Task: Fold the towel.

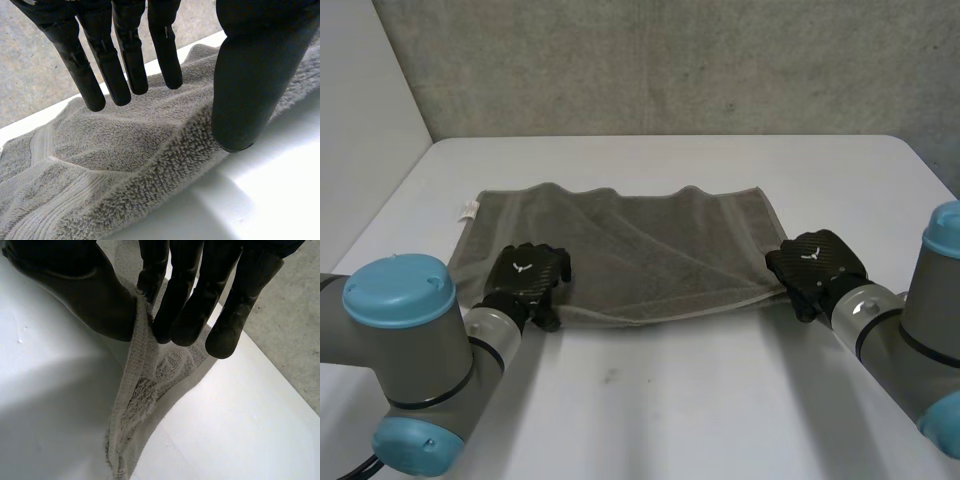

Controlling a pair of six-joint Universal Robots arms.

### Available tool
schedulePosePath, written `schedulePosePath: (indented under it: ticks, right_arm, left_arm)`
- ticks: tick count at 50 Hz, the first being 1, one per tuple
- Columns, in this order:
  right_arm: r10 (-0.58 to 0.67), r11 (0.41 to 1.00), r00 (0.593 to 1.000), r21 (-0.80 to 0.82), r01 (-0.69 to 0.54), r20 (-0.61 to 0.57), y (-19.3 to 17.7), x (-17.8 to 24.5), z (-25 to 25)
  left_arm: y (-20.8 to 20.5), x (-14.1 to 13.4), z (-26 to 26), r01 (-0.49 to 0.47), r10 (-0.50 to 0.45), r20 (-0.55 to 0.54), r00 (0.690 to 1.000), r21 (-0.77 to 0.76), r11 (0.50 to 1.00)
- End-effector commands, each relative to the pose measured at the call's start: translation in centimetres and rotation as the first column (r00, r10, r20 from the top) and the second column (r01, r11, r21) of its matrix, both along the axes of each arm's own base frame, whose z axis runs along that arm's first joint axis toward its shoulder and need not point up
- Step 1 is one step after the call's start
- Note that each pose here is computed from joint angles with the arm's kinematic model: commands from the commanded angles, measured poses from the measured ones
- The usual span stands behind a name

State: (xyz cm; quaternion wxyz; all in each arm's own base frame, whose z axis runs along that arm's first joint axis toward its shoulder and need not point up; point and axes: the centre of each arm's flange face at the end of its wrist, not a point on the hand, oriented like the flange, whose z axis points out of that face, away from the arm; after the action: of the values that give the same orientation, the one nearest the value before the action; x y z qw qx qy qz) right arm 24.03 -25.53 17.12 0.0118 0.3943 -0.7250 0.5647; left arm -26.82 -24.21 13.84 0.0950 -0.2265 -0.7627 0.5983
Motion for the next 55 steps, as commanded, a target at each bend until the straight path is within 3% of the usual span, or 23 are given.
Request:
schedulePosePath:
  ticks: [1,6,13,22,37,42,47,55]
  right_arm:
    - [-0.062,0.998,0.994,-0.023,0.064,0.086,-0.6,-1.4,-0.3]
    - [-0.098,0.995,0.99,-0.008,0.099,0.101,-1.3,-2.4,-0.5]
    - [-0.082,0.997,0.991,0.01,0.081,0.108,-1.3,-2.7,-0.9]
    - [-0.078,0.997,0.991,0.016,0.077,0.107,-1.1,-2.7,-1.1]
    - [-0.069,0.997,0.993,0.031,0.067,0.1,-0.9,-2.4,-1.6]
    - [-0.071,0.997,0.993,0.032,0.068,0.099,-0.8,-2.5,-1.6]
    - [-0.073,0.997,0.993,0.035,0.07,0.097,-0.8,-2.5,-1.7]
    - [-0.077,0.997,0.992,0.034,0.074,0.096,-0.8,-2.5,-1.7]
  left_arm:
    - [-0.2,0.2,-0.8,-0.007,0.006,0.012,1.0,0.021,1.0]
    - [-0.7,0.7,-0.4,-0.025,0.025,0.009,1.0,0.013,1.0]
    - [-4.2,4.0,1.6,-0.12,0.12,-0.019,0.993,-0.023,0.992]
    - [-5.7,4.9,1.6,-0.028,0.03,-0.042,0.999,0.064,0.998]
    - [-9.8,5.1,0.3,-0.043,0.045,-0.044,0.998,0.066,0.997]
    - [-11.5,4.7,-0.5,-0.024,0.023,0.022,0.999,0.058,0.998]
    - [-13.3,4.5,-1.4,0.017,-0.028,0.156,0.987,0.072,0.997]
    - [-13.9,4.3,-2.2,0.038,-0.055,0.21,0.976,0.087,0.996]
